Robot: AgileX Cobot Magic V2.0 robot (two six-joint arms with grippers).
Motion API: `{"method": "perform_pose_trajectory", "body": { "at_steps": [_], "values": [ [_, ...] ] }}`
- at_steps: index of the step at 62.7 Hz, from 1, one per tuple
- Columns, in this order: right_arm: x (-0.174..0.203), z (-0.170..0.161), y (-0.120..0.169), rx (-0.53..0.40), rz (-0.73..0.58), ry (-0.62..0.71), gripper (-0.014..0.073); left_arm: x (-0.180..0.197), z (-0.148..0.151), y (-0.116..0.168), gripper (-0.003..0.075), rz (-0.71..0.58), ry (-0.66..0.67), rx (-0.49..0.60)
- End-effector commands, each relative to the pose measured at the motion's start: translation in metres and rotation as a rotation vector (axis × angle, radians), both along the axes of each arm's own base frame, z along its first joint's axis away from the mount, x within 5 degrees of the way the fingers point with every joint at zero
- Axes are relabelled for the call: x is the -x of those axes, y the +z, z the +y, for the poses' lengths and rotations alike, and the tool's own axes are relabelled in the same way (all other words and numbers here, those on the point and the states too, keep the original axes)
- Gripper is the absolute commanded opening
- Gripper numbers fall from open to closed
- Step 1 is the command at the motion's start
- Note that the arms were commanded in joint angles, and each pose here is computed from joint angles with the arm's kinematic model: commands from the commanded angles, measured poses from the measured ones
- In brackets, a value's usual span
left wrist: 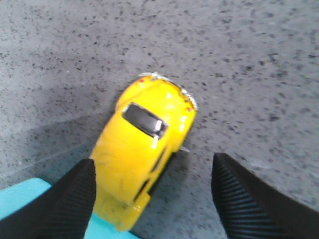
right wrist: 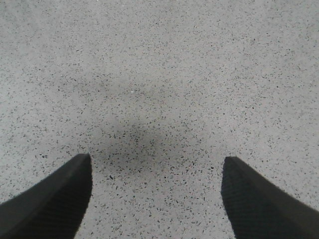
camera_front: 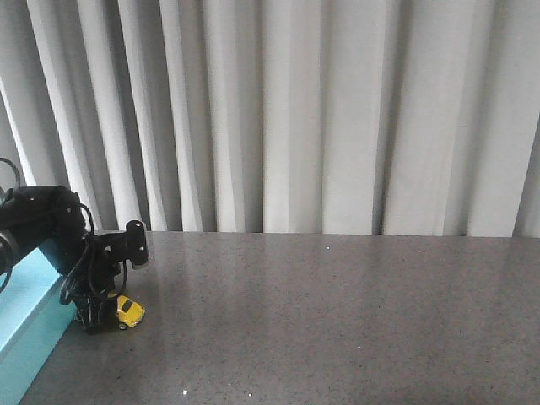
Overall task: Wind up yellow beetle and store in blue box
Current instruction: 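Close the left gripper around the yellow car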
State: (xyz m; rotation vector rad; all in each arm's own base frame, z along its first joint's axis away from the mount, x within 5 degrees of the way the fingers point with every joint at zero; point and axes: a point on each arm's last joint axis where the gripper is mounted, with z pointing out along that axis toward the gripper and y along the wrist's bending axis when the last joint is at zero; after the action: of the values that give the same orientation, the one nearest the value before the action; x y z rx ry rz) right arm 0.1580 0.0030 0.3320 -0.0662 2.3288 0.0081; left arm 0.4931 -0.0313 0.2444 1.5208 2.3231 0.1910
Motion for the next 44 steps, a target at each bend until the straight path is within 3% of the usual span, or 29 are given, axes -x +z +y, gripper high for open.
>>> {"method": "perform_pose_trajectory", "body": {
  "at_steps": [1, 44],
  "values": [
    [-0.003, 0.000, 0.013, 0.003, -0.089, -0.001, 0.0526, 0.002, -0.001, 0.037, 0.0487, -0.107, -0.002, 0.014],
    [-0.003, 0.000, 0.013, 0.003, -0.089, -0.001, 0.0526, -0.011, -0.001, 0.004, 0.0461, -0.061, -0.020, 0.003]
  ]
}}
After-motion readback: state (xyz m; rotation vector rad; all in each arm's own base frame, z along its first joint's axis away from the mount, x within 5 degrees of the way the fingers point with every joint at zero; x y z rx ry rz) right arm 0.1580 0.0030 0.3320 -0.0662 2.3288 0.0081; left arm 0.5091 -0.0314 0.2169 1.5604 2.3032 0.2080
